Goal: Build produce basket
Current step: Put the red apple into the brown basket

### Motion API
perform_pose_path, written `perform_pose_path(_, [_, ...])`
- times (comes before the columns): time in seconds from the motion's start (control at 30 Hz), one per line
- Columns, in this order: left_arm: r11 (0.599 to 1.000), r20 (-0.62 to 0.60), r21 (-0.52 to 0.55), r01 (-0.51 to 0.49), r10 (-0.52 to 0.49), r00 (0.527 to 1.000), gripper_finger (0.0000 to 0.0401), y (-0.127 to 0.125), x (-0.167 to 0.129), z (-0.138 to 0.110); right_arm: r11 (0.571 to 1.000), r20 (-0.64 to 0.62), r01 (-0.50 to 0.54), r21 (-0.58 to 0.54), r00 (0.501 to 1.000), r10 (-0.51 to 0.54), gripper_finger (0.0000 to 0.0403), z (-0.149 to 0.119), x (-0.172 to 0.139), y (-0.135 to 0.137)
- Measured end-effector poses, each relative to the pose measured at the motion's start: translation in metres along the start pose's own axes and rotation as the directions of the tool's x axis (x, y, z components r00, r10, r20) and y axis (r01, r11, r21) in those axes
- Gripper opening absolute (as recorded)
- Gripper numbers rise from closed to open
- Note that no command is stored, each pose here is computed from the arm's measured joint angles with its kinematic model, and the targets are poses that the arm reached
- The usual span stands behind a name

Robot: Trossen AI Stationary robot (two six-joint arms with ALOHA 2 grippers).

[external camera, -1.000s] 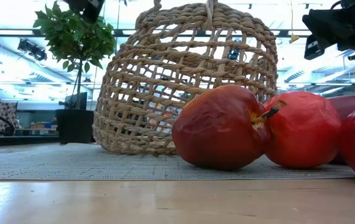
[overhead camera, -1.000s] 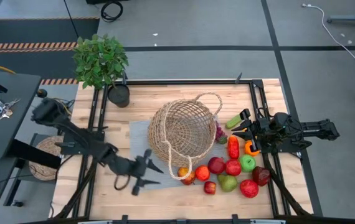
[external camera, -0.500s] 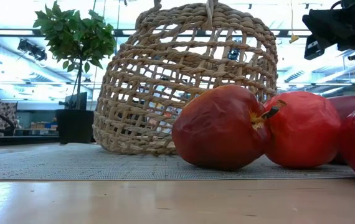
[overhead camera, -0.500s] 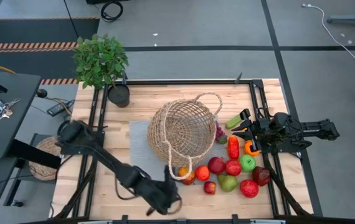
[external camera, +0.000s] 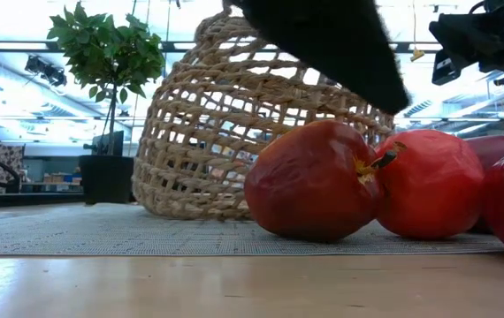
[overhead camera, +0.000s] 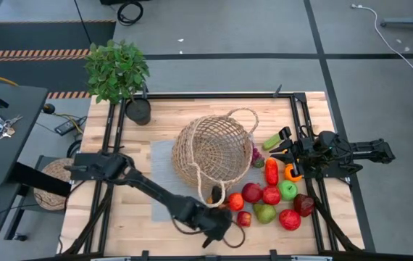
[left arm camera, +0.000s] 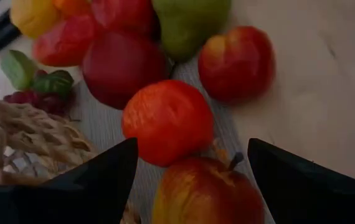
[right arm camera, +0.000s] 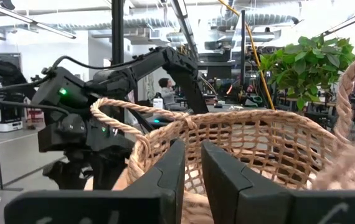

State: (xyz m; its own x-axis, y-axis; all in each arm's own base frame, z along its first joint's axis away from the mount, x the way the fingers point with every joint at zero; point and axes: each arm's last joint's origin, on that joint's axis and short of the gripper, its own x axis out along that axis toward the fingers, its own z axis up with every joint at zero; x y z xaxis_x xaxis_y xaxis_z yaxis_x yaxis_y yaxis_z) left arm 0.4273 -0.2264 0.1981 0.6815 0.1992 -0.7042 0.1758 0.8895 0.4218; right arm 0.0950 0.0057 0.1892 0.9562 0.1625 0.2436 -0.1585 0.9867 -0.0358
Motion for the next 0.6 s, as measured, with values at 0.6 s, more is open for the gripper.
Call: perform_pose_path(0.6, [0.963,-0.194,0.196,0.188,-0.150,0.969,0.0314,0.012,0.011,-0.018,1.000,-0.001,-0.003,0.000,1.000,0.003,0.0062,0.000,0.000,0.000])
